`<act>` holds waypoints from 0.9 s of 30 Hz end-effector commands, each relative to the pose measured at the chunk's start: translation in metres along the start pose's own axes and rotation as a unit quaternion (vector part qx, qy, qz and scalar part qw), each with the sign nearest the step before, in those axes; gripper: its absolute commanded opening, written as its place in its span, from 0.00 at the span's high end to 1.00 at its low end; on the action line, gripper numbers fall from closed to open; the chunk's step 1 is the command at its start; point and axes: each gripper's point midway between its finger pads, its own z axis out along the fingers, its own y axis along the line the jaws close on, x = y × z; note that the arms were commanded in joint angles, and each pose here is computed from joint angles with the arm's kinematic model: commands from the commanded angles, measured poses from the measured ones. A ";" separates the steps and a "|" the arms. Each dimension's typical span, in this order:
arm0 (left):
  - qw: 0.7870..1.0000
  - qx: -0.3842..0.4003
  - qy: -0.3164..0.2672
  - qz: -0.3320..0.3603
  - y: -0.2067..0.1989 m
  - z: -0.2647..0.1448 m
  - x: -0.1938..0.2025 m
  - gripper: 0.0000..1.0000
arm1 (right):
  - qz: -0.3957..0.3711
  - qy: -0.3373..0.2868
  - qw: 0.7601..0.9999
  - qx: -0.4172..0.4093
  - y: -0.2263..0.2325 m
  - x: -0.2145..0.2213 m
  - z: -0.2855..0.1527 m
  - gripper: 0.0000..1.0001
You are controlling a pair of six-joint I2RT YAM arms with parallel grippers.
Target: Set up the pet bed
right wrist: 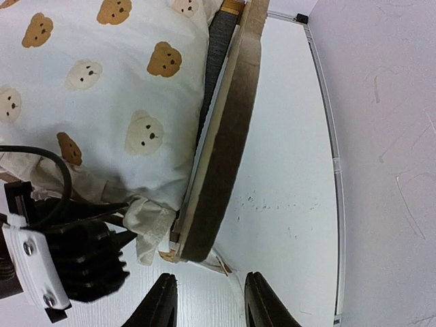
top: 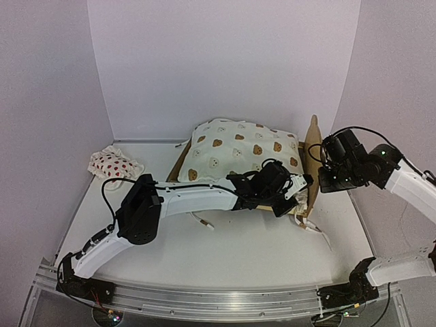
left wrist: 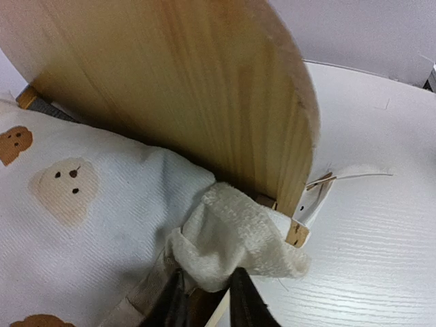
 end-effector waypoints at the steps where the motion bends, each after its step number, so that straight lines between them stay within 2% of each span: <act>1: 0.998 -0.041 -0.045 -0.006 0.035 -0.008 -0.024 0.93 | 0.002 0.001 1.000 -0.004 -0.003 0.003 -0.003 0.65; 2: 0.998 -0.035 -0.051 -0.006 0.033 -0.010 -0.028 0.98 | 0.002 0.001 1.000 -0.005 -0.003 0.003 -0.004 0.65; 3: 0.998 -0.032 -0.055 -0.007 0.033 -0.012 -0.030 0.99 | 0.003 0.001 1.000 -0.006 -0.003 0.003 -0.004 0.65; 9: 0.996 -0.009 -0.084 -0.020 0.027 -0.027 -0.050 1.00 | 0.006 -0.002 1.000 -0.011 -0.003 0.002 -0.008 0.65; 14: 0.992 -0.048 -0.108 -0.045 0.046 -0.051 -0.076 1.00 | 0.007 -0.006 1.000 -0.026 -0.001 0.000 -0.014 0.63; 24: 0.974 -0.115 -0.160 -0.110 0.100 -0.120 -0.122 1.00 | -0.030 0.001 0.983 -0.180 0.040 0.003 -0.044 0.57; 27: 0.974 -0.105 -0.167 -0.114 0.105 -0.131 -0.129 1.00 | -0.038 0.009 0.976 -0.212 0.051 0.007 -0.047 0.57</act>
